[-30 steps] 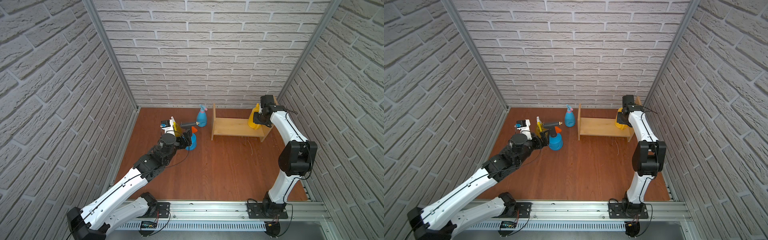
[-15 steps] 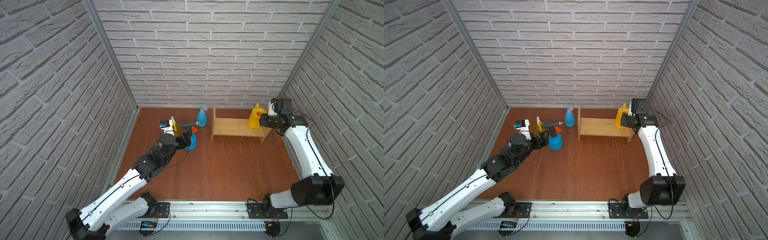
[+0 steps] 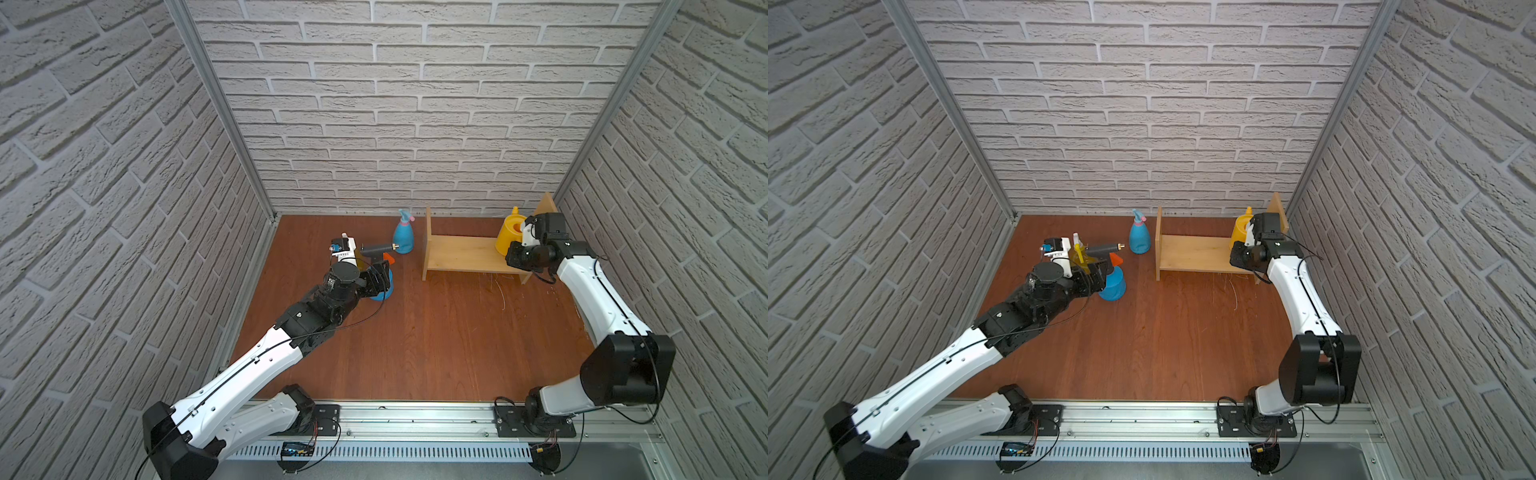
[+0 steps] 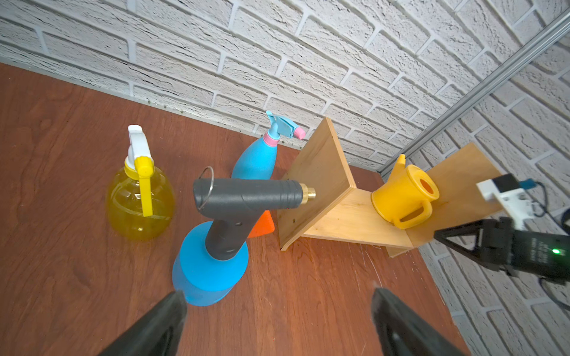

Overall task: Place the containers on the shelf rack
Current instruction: 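Place the container on the shelf.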

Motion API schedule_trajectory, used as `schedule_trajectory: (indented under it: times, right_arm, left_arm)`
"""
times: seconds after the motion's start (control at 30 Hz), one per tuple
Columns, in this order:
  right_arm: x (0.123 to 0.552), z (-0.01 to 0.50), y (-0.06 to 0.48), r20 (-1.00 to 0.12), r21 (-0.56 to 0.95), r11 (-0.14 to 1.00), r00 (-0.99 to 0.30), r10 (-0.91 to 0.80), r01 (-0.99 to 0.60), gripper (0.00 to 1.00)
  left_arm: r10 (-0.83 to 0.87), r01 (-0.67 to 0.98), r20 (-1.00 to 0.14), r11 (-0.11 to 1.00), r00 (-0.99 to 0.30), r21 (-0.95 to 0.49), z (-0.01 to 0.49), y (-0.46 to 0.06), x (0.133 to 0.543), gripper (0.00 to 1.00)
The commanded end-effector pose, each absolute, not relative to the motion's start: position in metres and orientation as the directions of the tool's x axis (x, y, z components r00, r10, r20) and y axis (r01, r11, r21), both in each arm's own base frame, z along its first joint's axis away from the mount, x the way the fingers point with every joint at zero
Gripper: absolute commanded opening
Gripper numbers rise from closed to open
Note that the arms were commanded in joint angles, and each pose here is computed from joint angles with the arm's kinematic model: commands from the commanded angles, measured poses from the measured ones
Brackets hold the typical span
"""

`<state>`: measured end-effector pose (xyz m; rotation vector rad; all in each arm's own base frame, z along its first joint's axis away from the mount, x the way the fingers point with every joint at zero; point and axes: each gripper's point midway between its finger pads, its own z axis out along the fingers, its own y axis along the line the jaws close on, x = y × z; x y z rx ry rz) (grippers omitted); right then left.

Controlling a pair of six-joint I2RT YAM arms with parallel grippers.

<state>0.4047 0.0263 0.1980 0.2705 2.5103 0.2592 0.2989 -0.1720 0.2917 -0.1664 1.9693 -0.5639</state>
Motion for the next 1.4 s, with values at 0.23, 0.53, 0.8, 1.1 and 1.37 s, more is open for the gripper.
schedule_trajectory:
  times: [0.23,0.53,0.8,1.1,1.37]
  right_arm:
    - [0.448,0.204,0.004,-0.609,0.037,0.976,-0.770,0.193,0.215,0.07]
    - [0.458,0.191,-0.015,-0.584,-0.082,0.963,-0.795,0.163,0.257,0.07]
    - [0.457,0.192,-0.045,-0.573,-0.172,0.935,-0.803,0.162,0.311,0.08]
    - [0.459,0.203,-0.029,-0.597,-0.070,0.968,-0.787,0.152,0.240,0.10]
    - [0.440,0.235,0.001,-0.664,0.085,0.987,-0.731,0.157,0.135,0.20]
  left_arm:
    - [-0.432,0.125,-0.812,0.850,-0.393,-0.512,0.313,-0.157,0.287,0.98]
    - [-0.433,0.113,-0.817,0.855,-0.380,-0.506,0.315,-0.151,0.285,0.98]
    - [-0.430,0.110,-0.824,0.860,-0.370,-0.498,0.316,-0.149,0.285,0.98]
    - [-0.417,0.119,-0.830,0.865,-0.370,-0.487,0.319,-0.150,0.286,0.98]
    - [-0.408,0.128,-0.833,0.866,-0.374,-0.483,0.319,-0.153,0.287,0.98]
